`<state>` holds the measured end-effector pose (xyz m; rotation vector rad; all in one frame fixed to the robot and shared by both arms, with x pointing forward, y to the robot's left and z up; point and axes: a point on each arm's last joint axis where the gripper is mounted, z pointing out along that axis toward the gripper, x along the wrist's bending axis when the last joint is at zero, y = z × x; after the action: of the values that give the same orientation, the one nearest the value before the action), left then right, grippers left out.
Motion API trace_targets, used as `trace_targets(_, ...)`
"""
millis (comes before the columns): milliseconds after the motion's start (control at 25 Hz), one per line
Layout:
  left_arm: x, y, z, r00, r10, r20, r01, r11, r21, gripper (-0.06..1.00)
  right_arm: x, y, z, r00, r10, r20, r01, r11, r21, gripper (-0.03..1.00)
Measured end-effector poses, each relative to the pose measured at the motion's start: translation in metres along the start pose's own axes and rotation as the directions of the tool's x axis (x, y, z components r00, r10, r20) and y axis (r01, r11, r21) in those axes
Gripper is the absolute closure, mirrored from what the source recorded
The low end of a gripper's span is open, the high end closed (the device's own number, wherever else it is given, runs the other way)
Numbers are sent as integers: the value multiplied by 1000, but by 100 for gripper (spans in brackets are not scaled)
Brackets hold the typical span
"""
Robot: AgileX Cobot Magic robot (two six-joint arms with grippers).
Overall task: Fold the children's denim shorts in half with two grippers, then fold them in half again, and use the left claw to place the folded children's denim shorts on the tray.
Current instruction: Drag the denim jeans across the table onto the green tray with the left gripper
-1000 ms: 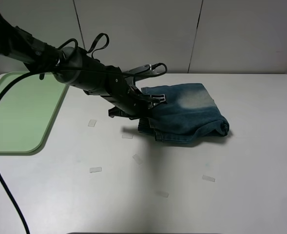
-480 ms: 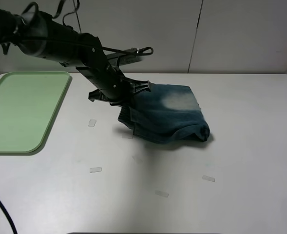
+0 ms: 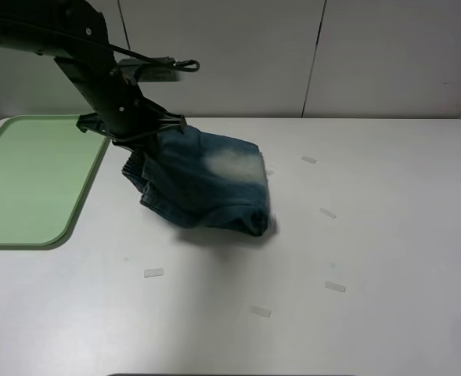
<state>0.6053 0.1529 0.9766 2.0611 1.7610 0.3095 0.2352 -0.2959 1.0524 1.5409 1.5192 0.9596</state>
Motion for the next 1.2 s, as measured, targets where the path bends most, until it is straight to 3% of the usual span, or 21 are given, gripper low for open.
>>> trace_targets(200, 26, 1, -11, 998, 34, -60, -31, 999, 39, 82, 0, 0, 0, 1000, 0, 0, 0, 1000, 0, 27)
trace_targets(240, 42, 2, -14, 996, 37, -81, -32, 998, 59, 82, 0, 0, 0, 1000, 0, 0, 0, 1000, 0, 27)
trace_targets(720, 144, 0, -31, 982, -1, -190, 18, 996, 90, 82, 0, 0, 0, 1000, 0, 0, 0, 1000, 0, 27)
trace_targets(1000, 201, -7, -42, 964, -78, -255, 92, 995, 42, 82, 0, 0, 0, 1000, 0, 0, 0, 1000, 0, 27)
trace_targets(1200, 230, -9, -50, 945, -85, -316, 82, 996, -22, 82, 0, 0, 0, 1000, 0, 0, 0, 1000, 0, 27)
